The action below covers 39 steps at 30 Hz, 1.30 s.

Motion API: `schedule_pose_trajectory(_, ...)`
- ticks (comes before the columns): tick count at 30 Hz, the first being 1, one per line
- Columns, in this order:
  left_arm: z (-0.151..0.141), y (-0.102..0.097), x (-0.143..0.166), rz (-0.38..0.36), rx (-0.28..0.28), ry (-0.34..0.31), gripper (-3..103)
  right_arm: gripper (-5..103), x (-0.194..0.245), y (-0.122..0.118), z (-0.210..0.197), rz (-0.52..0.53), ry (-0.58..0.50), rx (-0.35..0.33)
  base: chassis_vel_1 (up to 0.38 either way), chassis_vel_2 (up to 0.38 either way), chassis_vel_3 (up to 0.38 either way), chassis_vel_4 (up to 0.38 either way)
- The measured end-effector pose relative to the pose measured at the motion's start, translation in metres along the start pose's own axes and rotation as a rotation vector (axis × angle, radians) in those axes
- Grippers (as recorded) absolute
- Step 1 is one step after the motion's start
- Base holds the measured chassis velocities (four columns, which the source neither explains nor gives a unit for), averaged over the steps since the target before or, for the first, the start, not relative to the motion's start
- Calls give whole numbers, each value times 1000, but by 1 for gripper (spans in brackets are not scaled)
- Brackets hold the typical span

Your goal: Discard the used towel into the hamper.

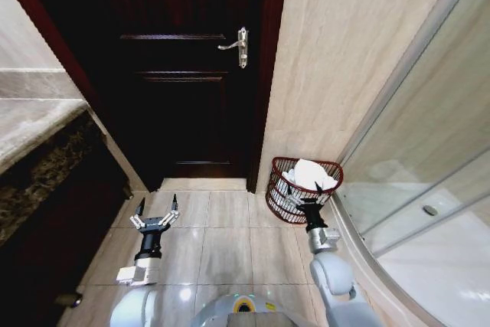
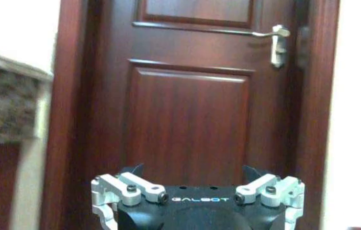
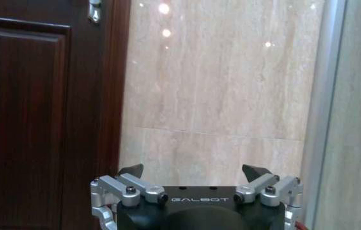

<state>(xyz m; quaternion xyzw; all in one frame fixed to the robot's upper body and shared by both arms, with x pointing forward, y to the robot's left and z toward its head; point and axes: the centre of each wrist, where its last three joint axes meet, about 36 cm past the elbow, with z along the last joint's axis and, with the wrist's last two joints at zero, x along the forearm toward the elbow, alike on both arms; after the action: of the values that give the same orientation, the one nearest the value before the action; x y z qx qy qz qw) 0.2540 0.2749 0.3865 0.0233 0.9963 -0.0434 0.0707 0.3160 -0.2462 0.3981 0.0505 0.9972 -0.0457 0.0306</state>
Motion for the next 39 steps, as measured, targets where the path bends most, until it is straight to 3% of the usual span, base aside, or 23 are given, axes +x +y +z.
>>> schedule_pose_trajectory(5,-19,9,-5,72,-15,24,100,100,6,-26,-7,-43,21,-30,0,0,0,0)
schedule_pose_trajectory(15,-62,-6,-5,-9,-37,-32,100,100,14,-52,-36,-83,15,-85,0,0,0,0)
schedule_pose_trajectory(21,-75,-10,-7,-27,-57,-15,100,100,12,-59,-46,-82,24,-92,0,0,0,0)
schedule_pose_trajectory(27,-81,-11,-11,-38,-84,-5,100,100,10,-56,-49,-96,24,-108,0,0,0,0)
schedule_pose_trajectory(30,-87,-12,-12,-41,-88,13,100,100,10,-48,-52,-112,26,-113,0,0,0,0)
schedule_pose_trajectory(32,-90,-13,-16,-30,-95,9,100,100,13,-31,-57,-141,29,-127,0,0,0,0)
schedule_pose_trajectory(39,-92,-7,-22,-49,-86,7,100,100,11,-17,-61,-135,38,-106,0,0,0,0)
